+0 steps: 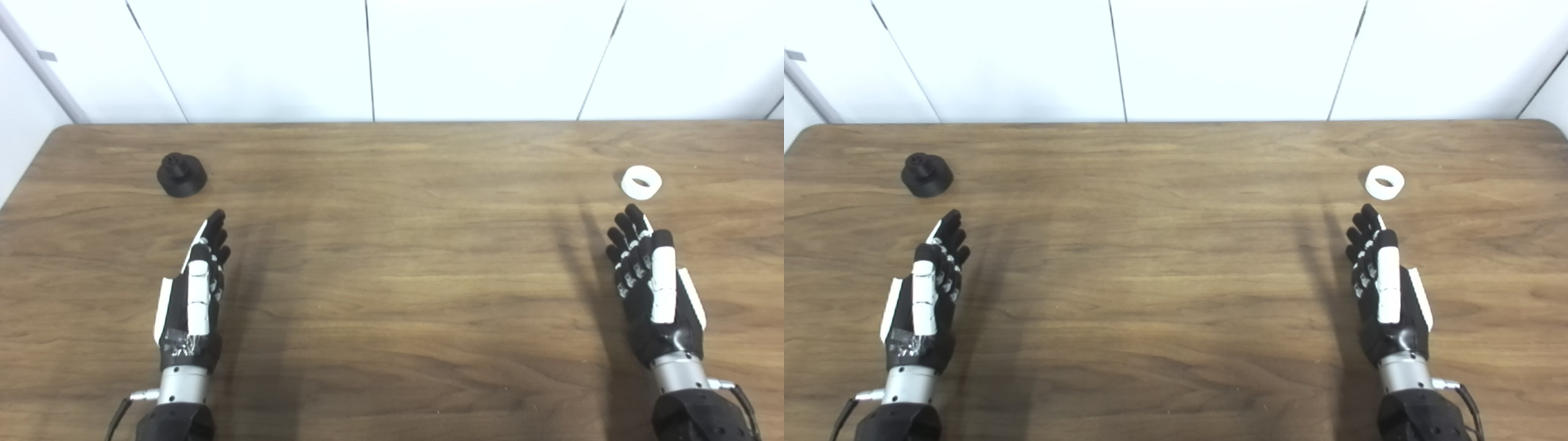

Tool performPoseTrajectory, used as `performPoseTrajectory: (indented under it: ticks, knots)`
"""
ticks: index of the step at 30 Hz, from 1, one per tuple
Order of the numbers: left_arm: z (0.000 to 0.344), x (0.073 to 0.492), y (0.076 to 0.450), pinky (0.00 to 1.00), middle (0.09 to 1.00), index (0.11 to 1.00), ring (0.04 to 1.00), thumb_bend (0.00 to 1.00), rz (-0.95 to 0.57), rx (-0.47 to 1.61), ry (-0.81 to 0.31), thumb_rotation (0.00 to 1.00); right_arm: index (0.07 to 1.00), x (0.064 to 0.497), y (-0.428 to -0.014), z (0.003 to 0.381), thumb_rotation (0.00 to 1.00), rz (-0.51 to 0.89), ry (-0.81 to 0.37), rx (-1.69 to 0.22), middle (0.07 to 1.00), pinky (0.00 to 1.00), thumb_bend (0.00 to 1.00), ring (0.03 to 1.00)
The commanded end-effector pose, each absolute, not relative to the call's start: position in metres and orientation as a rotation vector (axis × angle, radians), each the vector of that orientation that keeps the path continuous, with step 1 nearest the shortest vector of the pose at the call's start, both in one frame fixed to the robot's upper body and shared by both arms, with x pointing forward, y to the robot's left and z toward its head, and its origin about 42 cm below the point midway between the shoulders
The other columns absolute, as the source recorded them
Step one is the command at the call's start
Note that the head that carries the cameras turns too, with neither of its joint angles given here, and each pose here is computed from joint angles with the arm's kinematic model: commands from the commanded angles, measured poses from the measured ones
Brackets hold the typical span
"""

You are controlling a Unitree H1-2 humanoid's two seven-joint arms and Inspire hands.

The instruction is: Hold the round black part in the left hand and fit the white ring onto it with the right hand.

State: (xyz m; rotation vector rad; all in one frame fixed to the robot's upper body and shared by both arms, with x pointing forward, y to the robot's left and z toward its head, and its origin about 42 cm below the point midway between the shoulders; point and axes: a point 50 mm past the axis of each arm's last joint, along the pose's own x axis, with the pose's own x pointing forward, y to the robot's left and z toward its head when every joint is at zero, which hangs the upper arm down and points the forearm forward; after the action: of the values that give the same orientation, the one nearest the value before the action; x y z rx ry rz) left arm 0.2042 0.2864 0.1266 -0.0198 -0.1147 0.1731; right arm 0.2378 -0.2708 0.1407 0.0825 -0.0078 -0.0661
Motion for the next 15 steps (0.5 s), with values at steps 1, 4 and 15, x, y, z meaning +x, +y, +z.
performPoseTrajectory:
  ticks: [1, 4, 15]
  knots:
    - [0.128, 0.195, 0.283, 1.0, 0.994, 0.953, 1.0, 0.58, 0.183, -0.025, -0.127, 0.97, 0.967, 0.236, -0.272, 0.148, 1.0, -0.064, -0.055, 0.076, 0.972, 1.0, 0.41, 0.974]
    - [0.127, 0.194, 0.282, 1.0, 0.994, 0.951, 1.0, 0.59, 0.182, -0.026, -0.125, 0.96, 0.971, 0.235, -0.274, 0.147, 1.0, -0.062, -0.058, 0.068, 0.974, 1.0, 0.41, 0.973]
    - [0.117, 0.191, 0.264, 1.0, 0.984, 0.938, 1.0, 0.56, 0.189, -0.038, -0.11, 0.96, 1.0, 0.231, -0.286, 0.139, 1.0, -0.043, -0.039, 0.044, 1.0, 1.0, 0.42, 1.0]
